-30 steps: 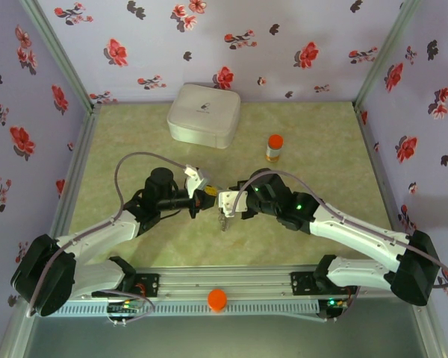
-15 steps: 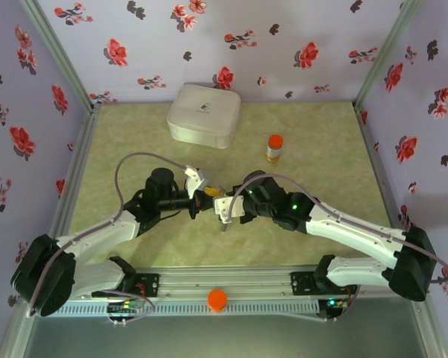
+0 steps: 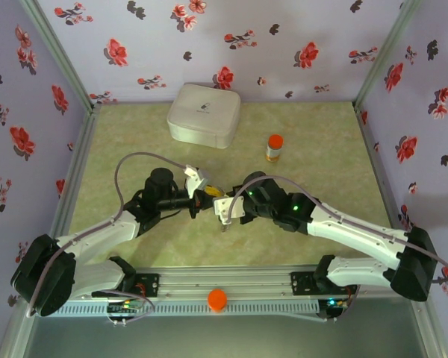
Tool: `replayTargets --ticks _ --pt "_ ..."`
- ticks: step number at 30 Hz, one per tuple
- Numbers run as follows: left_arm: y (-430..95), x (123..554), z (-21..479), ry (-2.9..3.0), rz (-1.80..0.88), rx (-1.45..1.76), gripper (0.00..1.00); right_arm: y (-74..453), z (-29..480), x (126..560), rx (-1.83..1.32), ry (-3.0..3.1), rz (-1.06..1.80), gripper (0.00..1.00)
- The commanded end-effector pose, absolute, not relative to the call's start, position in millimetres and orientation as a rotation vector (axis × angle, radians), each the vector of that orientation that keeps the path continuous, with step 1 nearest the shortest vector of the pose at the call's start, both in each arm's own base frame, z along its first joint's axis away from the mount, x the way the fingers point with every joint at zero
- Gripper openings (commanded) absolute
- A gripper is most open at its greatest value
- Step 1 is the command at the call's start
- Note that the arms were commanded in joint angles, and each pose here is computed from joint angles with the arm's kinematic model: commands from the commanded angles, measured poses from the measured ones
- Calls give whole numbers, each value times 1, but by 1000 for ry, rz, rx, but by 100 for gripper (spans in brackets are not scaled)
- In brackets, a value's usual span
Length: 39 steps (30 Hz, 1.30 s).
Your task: Put the keys on the keyring
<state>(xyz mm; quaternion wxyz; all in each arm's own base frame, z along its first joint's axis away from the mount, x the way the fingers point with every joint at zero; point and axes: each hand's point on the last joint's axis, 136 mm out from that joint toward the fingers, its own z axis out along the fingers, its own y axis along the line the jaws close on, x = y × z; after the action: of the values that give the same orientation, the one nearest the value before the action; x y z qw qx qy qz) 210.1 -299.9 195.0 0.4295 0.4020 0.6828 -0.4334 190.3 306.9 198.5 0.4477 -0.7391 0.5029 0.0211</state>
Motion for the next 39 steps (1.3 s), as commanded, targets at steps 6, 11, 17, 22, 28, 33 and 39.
replayTargets --ticks 6,11,17,22,28,33,39 --pt "-298 219 237 1497 -1053 932 0 305 190 171 -1844 1252 138 4" --pt "-299 218 240 1463 -1073 920 0 305 188 168 -1841 1276 166 26" --pt "-300 203 249 1317 -1131 950 0 300 214 162 -1709 1309 262 35" --pt "-300 200 249 1274 -1102 985 0 286 251 161 -1479 1359 458 33" --pt "-300 194 248 1241 -1086 1029 0 270 243 180 -1287 1479 477 35" --pt "-298 197 246 1241 -1057 1025 0 282 249 176 -1221 1489 599 35" --pt "-298 198 247 1257 -1075 1004 0 285 235 185 -1259 1470 431 38"
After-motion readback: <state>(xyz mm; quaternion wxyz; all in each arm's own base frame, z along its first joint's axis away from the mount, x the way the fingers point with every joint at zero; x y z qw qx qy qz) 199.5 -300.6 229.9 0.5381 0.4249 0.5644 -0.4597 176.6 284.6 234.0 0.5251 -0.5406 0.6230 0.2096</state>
